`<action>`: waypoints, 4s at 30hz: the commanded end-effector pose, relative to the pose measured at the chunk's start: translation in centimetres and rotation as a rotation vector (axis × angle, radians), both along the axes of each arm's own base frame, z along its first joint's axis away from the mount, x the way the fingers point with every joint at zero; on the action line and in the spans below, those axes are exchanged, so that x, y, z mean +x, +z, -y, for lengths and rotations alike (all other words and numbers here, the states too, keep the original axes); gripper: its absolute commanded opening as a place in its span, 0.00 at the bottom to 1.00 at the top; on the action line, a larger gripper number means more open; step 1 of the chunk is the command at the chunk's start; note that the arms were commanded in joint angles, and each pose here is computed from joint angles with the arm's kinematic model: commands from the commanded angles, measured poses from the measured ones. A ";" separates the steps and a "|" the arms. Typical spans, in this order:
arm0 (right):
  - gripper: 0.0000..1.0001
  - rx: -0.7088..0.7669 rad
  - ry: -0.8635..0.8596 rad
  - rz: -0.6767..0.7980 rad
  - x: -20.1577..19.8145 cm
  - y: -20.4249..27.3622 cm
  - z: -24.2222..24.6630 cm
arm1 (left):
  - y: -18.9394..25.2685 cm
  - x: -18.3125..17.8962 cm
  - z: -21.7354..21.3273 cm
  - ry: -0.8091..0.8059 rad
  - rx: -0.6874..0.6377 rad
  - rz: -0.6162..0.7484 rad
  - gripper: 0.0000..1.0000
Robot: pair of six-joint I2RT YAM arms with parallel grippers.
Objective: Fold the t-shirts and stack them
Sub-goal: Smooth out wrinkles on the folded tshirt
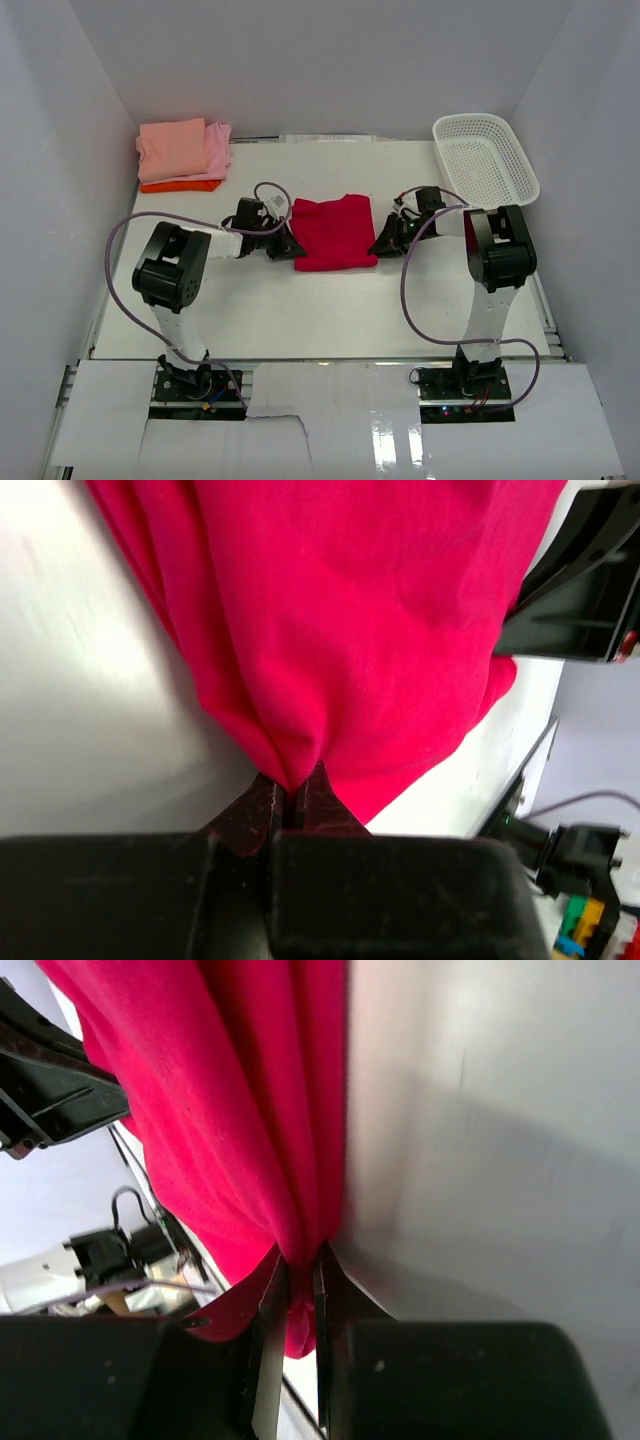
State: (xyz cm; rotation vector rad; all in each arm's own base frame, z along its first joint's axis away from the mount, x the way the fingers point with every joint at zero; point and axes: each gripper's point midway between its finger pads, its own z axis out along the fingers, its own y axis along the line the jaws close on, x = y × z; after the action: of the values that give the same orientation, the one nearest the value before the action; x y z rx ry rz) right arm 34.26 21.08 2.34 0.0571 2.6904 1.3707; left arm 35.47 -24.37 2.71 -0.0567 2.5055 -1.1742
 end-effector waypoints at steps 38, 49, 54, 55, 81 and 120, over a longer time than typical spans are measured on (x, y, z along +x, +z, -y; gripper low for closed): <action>0.34 -0.188 0.147 -0.096 -16.4 -1.2 2.3 | 4.0 -10.7 -6.8 0.229 0.336 0.018 0.52; 0.39 -0.186 0.147 -0.089 -16.2 -1.2 2.2 | 10.0 -13.2 -0.4 -0.036 -0.094 0.074 0.46; 0.39 -0.189 0.146 -0.084 -15.8 -1.1 2.1 | 10.6 -14.4 3.0 -0.174 -0.179 0.106 0.06; 0.39 -0.188 0.146 -0.081 -15.7 -1.0 2.1 | 9.6 -14.5 3.3 -0.179 -0.179 0.064 0.01; 0.39 -0.193 0.154 -0.085 -15.6 -1.1 1.9 | 1.1 -18.4 5.7 -0.152 -0.079 -0.099 0.00; 0.08 0.168 0.244 0.010 -10.9 6.9 -8.6 | -2.3 -20.2 3.6 -0.033 -0.089 -0.270 0.00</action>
State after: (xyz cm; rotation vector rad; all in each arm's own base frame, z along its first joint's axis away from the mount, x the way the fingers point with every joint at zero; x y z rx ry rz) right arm 22.53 27.21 7.78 -0.2335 2.7539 1.4910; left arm 15.56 -29.05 2.11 -0.1447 2.6408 -1.4563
